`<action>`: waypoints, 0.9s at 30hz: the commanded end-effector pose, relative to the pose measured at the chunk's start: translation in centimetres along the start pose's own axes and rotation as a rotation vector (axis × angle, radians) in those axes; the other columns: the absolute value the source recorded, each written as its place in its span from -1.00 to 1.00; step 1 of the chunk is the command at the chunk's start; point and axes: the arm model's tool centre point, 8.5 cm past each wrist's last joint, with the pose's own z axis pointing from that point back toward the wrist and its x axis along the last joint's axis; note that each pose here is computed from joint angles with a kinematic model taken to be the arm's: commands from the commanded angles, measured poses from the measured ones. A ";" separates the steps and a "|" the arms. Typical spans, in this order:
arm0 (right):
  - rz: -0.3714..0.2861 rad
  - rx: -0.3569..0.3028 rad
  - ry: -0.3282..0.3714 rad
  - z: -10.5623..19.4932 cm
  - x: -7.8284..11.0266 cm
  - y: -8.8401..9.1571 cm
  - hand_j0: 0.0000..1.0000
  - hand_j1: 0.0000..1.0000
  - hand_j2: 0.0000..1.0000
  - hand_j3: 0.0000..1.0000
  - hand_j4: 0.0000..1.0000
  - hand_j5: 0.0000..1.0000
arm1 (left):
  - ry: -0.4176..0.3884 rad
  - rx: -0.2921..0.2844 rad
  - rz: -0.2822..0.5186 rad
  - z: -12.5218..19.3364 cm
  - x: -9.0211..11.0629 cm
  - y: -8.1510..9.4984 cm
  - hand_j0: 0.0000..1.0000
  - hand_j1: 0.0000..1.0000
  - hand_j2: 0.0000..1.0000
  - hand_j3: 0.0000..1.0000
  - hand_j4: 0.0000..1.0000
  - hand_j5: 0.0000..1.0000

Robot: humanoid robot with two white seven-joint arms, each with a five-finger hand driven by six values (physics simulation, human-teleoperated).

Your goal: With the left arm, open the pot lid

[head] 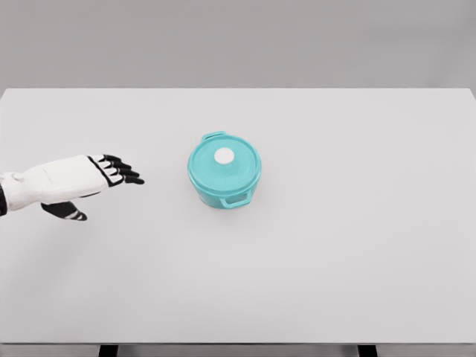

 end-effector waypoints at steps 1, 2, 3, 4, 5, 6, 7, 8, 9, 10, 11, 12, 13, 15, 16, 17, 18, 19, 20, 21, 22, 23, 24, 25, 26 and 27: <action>-0.001 0.001 -0.001 0.0 0.0 0.0 1.00 1.00 1.00 1.00 1.00 1.00 | -0.009 -0.004 0.001 -0.2 0.2 -0.1 1.00 1.00 1.00 1.00 1.00 1.00; -0.002 -0.001 0.002 0.0 -0.1 0.0 1.00 1.00 1.00 1.00 1.00 1.00 | -0.008 -0.006 0.000 -0.2 0.2 -0.1 1.00 1.00 1.00 1.00 1.00 1.00; 0.000 0.000 0.004 0.0 -0.2 0.1 1.00 1.00 1.00 1.00 1.00 1.00 | -0.007 -0.006 0.001 -0.2 0.2 -0.1 1.00 1.00 1.00 1.00 1.00 1.00; -0.001 0.000 0.007 0.0 -0.3 0.1 1.00 1.00 1.00 1.00 1.00 1.00 | -0.007 -0.006 0.001 -0.2 0.2 -0.1 1.00 1.00 1.00 1.00 1.00 1.00; -0.001 0.003 0.007 0.0 -0.3 0.2 1.00 1.00 1.00 1.00 1.00 1.00 | -0.007 -0.007 0.000 -0.2 0.2 -0.1 1.00 1.00 1.00 1.00 1.00 1.00; 0.000 0.003 0.005 0.0 -0.3 0.2 1.00 1.00 1.00 1.00 1.00 1.00 | -0.008 -0.006 0.003 -0.3 0.2 -0.1 1.00 1.00 1.00 1.00 1.00 1.00; -0.001 0.003 0.008 0.0 -0.3 0.2 1.00 1.00 1.00 1.00 1.00 1.00 | -0.016 -0.005 0.003 -0.6 0.5 -0.2 1.00 1.00 1.00 1.00 1.00 1.00; -0.001 0.003 0.008 0.0 -0.3 0.2 1.00 1.00 1.00 1.00 1.00 1.00 | -0.018 -0.008 0.002 -0.6 0.5 -0.1 1.00 1.00 1.00 1.00 1.00 1.00; -0.001 0.003 0.007 0.0 -0.3 0.2 1.00 1.00 1.00 1.00 1.00 1.00 | -0.019 -0.008 -0.006 -0.7 0.4 0.4 1.00 1.00 1.00 1.00 1.00 1.00; -0.001 0.001 0.008 0.0 -0.3 0.2 1.00 1.00 1.00 1.00 1.00 1.00 | -0.019 -0.010 -0.008 -0.8 0.4 0.5 1.00 1.00 1.00 1.00 1.00 1.00; -0.002 0.004 0.009 0.0 -0.4 0.3 1.00 1.00 1.00 1.00 1.00 1.00 | -0.032 0.008 -0.002 -1.3 0.7 0.6 1.00 1.00 1.00 1.00 1.00 1.00; -0.001 0.003 0.007 0.0 -0.3 0.2 1.00 1.00 1.00 1.00 1.00 1.00 | -0.048 0.021 0.002 -1.9 1.1 0.8 1.00 1.00 1.00 1.00 1.00 1.00; -0.002 0.004 0.009 0.0 -0.4 0.3 1.00 1.00 1.00 1.00 1.00 1.00 | -0.062 0.024 -0.016 -2.3 1.3 1.5 1.00 1.00 1.00 1.00 1.00 1.00; -0.002 0.004 0.009 0.0 -0.4 0.3 1.00 1.00 1.00 1.00 1.00 1.00 | -0.091 0.047 -0.063 -3.4 1.2 4.7 1.00 1.00 1.00 1.00 1.00 1.00; -0.002 0.002 0.009 0.0 -0.4 0.2 1.00 1.00 1.00 1.00 1.00 1.00 | -0.132 0.042 -0.010 -4.6 1.0 4.7 1.00 1.00 1.00 1.00 1.00 1.00; -0.001 0.003 0.008 0.0 -0.3 0.2 1.00 1.00 1.00 1.00 1.00 1.00 | -0.189 0.028 0.014 -6.0 1.4 5.4 1.00 1.00 1.00 1.00 1.00 1.00; 0.000 0.003 0.005 0.0 -0.3 0.2 1.00 1.00 1.00 1.00 1.00 1.00 | -0.231 0.005 -0.039 -6.8 2.3 6.6 1.00 1.00 1.00 1.00 1.00 1.00; -0.001 0.003 0.008 0.0 -0.3 0.2 1.00 1.00 1.00 1.00 1.00 1.00 | -0.261 -0.012 -0.086 -7.6 2.8 7.7 1.00 1.00 1.00 1.00 1.00 1.00; -0.002 0.002 0.009 0.0 -0.4 0.2 1.00 1.00 1.00 1.00 1.00 1.00 | -0.289 -0.010 -0.113 -8.7 3.6 8.8 1.00 1.00 1.00 1.00 1.00 1.00; -0.002 0.004 0.009 0.0 -0.4 0.3 1.00 1.00 1.00 1.00 1.00 1.00 | -0.315 -0.007 -0.141 -10.0 4.6 10.0 1.00 1.00 1.00 1.00 1.00 1.00; -0.001 0.003 0.007 0.0 -0.3 0.2 1.00 1.00 1.00 1.00 1.00 1.00 | -0.327 -0.005 -0.155 -10.9 5.3 10.8 1.00 1.00 1.00 1.00 1.00 1.00; -0.003 0.003 0.007 0.0 -0.3 0.2 1.00 1.00 1.00 1.00 1.00 1.00 | -0.299 -0.013 -0.147 -11.4 4.7 11.3 1.00 1.00 1.00 1.00 1.00 1.00; -0.001 0.003 0.008 0.0 -0.3 0.2 1.00 1.00 1.00 1.00 1.00 1.00 | -0.283 -0.022 -0.136 -11.8 4.2 11.3 1.00 1.00 1.00 1.00 1.00 1.00; -0.001 0.001 0.007 0.0 -0.3 0.2 1.00 1.00 1.00 1.00 1.00 1.00 | -0.281 -0.022 -0.128 -12.6 3.9 11.6 1.00 1.00 1.00 1.00 1.00 1.00; -0.001 0.001 0.008 0.0 -0.3 0.2 1.00 1.00 1.00 1.00 1.00 1.00 | -0.275 -0.025 -0.124 -12.8 3.7 11.7 1.00 1.00 1.00 1.00 1.00 1.00; -0.001 0.003 0.008 0.0 -0.3 0.2 1.00 1.00 1.00 1.00 1.00 1.00 | -0.257 -0.030 -0.115 -12.8 3.0 11.7 1.00 1.00 1.00 1.00 1.00 1.00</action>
